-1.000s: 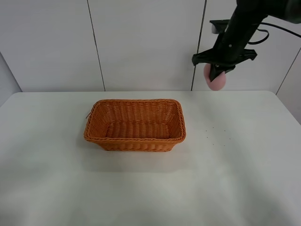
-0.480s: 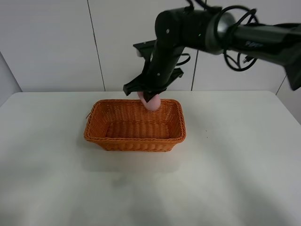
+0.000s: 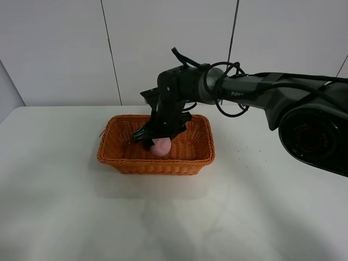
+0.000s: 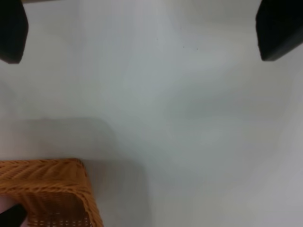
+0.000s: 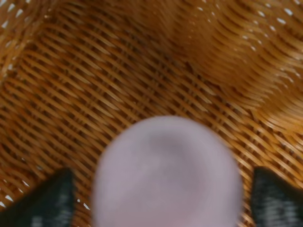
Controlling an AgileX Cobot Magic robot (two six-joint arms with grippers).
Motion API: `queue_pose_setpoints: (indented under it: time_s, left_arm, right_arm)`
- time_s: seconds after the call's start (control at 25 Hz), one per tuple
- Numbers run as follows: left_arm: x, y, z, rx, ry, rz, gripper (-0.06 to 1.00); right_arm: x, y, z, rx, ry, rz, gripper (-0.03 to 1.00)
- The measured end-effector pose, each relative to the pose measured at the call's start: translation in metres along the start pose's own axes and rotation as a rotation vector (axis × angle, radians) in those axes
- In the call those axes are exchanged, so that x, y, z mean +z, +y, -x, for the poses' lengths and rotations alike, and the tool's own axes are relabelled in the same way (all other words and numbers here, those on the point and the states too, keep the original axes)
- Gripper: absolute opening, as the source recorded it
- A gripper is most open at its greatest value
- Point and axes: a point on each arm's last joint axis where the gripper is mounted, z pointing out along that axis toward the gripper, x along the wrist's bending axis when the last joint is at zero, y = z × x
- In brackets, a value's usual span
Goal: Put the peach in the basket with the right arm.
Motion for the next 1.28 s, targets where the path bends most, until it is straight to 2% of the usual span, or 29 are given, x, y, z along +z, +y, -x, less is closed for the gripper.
queue_pose_setpoints:
  time_s: [0.16,0.36,0.52,0.68,0.8,0.88,1.2,1.28]
  left_arm:
    - [0.000,0.000,0.000,0.000,0.000,0.000,0.99]
    - [0.000,0.000,0.000,0.000,0.000,0.000,0.99]
    - [0.000,0.000,0.000,0.000,0.000,0.000,0.99]
    - [0.000,0.000,0.000,0.000,0.000,0.000,0.99]
    - [0.000,0.000,0.000,0.000,0.000,0.000,0.99]
    - [0.000,0.000,0.000,0.000,0.000,0.000,0.99]
    - [0.000,0.000,0.000,0.000,0.000,0.000,0.99]
    - [0.000,0.000,0.000,0.000,0.000,0.000,0.99]
  right_arm:
    - [-0.020,0.012,0.000,0.001,0.001,-0.003,0.68]
    - [-0.078,0.041,0.008,0.015,-0.006,0.041,0.69]
    - [-0.109,0.050,0.022,0.042,-0.028,0.110,0.70]
    - [-0.114,0.050,0.046,0.088,-0.047,0.114,0.70]
    - [-0.115,0.048,0.074,0.140,-0.070,0.112,0.70]
    - [-0.117,0.044,0.103,0.193,-0.094,0.110,0.70]
    - [-0.127,-0.004,0.249,0.469,-0.222,0.076,0.70]
    - [-0.132,-0.018,0.276,0.527,-0.245,0.073,0.70]
